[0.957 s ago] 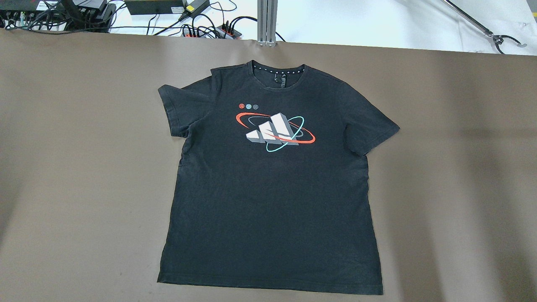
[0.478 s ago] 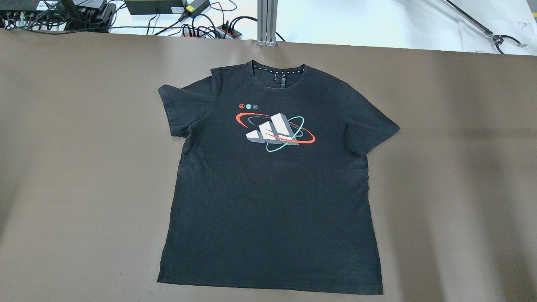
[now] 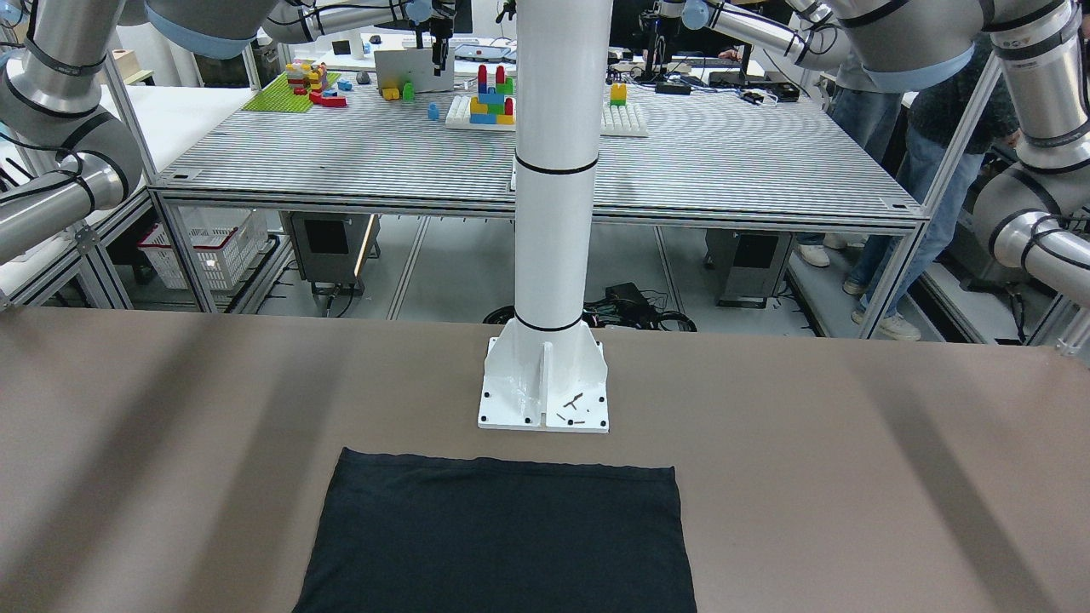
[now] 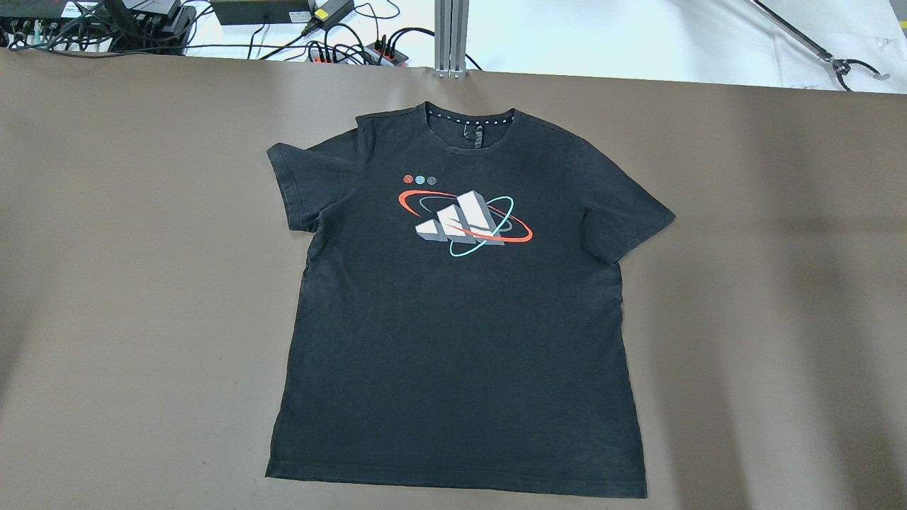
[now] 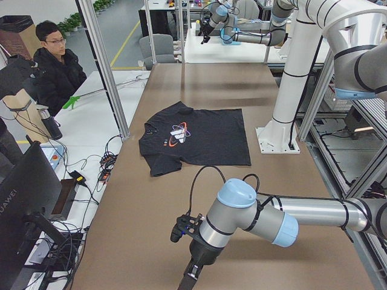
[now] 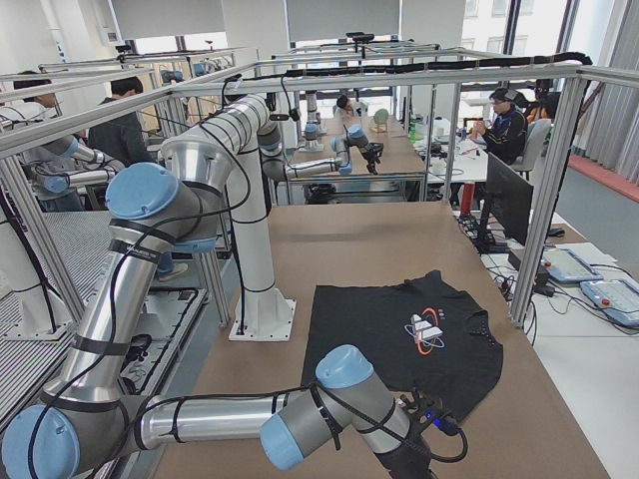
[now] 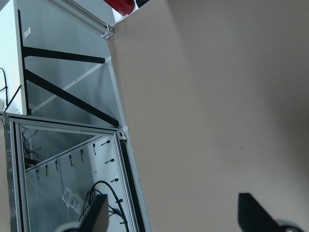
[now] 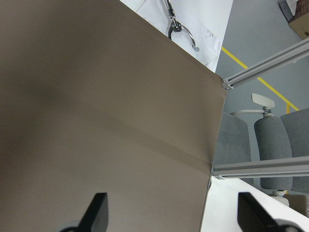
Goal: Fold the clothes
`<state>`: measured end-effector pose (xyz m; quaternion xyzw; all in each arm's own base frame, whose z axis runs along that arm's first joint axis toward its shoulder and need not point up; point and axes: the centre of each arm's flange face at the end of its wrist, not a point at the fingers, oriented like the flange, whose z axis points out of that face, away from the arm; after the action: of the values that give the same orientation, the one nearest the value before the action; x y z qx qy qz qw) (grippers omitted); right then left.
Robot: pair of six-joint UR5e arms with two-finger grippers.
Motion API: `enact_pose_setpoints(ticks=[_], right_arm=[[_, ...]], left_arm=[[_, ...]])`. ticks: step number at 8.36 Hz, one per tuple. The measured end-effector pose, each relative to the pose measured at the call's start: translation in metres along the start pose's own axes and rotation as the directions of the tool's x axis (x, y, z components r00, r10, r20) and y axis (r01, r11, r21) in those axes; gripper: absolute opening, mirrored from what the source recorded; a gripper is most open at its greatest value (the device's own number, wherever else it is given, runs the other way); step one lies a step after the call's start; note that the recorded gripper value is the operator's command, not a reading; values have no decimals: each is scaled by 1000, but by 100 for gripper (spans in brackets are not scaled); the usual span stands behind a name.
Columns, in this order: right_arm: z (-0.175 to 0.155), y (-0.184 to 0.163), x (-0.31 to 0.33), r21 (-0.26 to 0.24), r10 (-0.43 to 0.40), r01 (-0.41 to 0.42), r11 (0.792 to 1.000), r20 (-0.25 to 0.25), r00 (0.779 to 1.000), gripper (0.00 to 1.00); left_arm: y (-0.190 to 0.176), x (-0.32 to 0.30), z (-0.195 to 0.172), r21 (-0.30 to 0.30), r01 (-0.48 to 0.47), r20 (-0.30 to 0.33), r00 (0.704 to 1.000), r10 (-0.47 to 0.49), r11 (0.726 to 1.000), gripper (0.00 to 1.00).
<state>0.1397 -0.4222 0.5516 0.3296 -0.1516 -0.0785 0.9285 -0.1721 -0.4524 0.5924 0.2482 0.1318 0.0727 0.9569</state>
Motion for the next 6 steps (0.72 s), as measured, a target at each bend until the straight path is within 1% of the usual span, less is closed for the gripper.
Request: enact_pose_setpoints(ticks=[1,2,3,4,5,6], right_arm=[[8,-9,-13,-4,33,-33,999,21,999,94],[17,-29,-33,0,67,-67,998,52,996,94],[28,-51,-60,-1,118,-118,993,91,989,94],[38,-74,-92,-11,185,-186,983,135,973,94],[49,-98,-124,-26,265,-265,964,177,948,94],[61,-120,-155,-50,328,-325,944,216,920,94]], left_arm=[[1,0,0,0,2,-2,1000,-2,1000,94],[2,0,1,-2,3,-3,1000,-3,1000,94],[2,0,1,-2,3,-4,1000,-3,1000,94],[3,1,1,-2,3,-6,1000,-3,1000,94],[3,1,1,-1,3,-7,1000,-3,1000,94],[1,1,0,-1,3,-7,1000,-3,1000,94]])
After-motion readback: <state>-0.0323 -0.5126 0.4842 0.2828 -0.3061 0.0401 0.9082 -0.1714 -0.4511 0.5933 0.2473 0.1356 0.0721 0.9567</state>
